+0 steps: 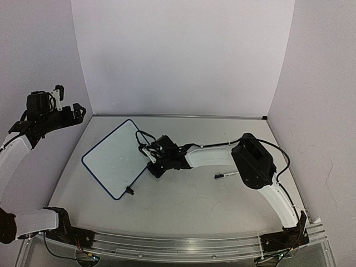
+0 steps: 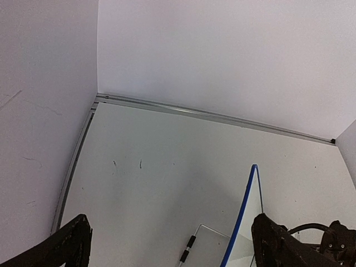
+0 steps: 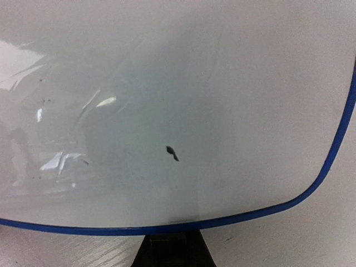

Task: Write a sentence on the whiteboard
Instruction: Move the whiteboard stand to the center of the board, then pick up the whiteboard marker from the center of the board.

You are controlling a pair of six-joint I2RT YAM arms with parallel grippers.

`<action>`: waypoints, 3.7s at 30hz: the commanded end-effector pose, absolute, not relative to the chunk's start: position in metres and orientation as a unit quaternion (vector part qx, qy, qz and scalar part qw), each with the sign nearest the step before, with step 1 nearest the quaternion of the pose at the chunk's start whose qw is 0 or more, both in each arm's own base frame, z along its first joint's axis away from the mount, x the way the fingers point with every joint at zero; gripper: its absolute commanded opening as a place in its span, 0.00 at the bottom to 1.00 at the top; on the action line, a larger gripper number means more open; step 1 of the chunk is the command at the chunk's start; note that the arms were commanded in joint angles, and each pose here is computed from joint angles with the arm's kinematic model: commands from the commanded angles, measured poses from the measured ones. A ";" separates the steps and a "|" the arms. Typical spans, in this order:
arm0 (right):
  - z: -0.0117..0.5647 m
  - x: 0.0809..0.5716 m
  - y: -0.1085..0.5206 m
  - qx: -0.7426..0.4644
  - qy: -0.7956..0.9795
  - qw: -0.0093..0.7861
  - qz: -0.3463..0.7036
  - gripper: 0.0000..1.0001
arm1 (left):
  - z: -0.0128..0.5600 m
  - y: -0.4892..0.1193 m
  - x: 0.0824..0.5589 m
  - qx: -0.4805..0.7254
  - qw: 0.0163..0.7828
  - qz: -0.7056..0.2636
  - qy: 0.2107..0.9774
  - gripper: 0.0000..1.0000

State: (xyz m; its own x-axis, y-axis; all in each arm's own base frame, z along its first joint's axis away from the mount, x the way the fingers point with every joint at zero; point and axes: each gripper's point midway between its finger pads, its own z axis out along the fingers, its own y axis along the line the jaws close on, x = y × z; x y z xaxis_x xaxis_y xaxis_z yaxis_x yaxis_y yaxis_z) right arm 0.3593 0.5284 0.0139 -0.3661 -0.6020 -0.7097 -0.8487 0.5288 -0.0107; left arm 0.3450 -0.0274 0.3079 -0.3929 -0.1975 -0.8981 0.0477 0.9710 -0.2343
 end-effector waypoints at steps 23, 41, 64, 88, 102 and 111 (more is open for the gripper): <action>0.052 0.378 0.327 -0.112 0.886 0.441 -0.088 0.00 | 0.312 -0.030 0.347 -0.047 0.560 -0.125 0.818 0.99; 0.065 0.343 0.304 -0.112 0.913 0.392 0.000 0.64 | 0.308 -0.031 0.350 -0.047 0.553 -0.129 0.822 0.99; 0.068 0.318 0.159 0.188 0.945 0.235 0.129 0.58 | 0.305 -0.035 0.351 -0.041 0.548 -0.139 0.824 0.99; 0.012 0.360 0.153 0.201 0.957 0.206 0.045 0.43 | 0.304 -0.038 0.352 -0.037 0.542 -0.146 0.826 0.99; -0.014 0.358 0.132 0.163 0.970 0.172 -0.051 0.20 | 0.301 -0.038 0.353 -0.036 0.538 -0.145 0.829 0.99; -0.010 0.365 0.150 0.162 0.973 0.164 -0.013 0.00 | 0.291 -0.061 0.359 0.020 0.512 -0.165 0.843 0.94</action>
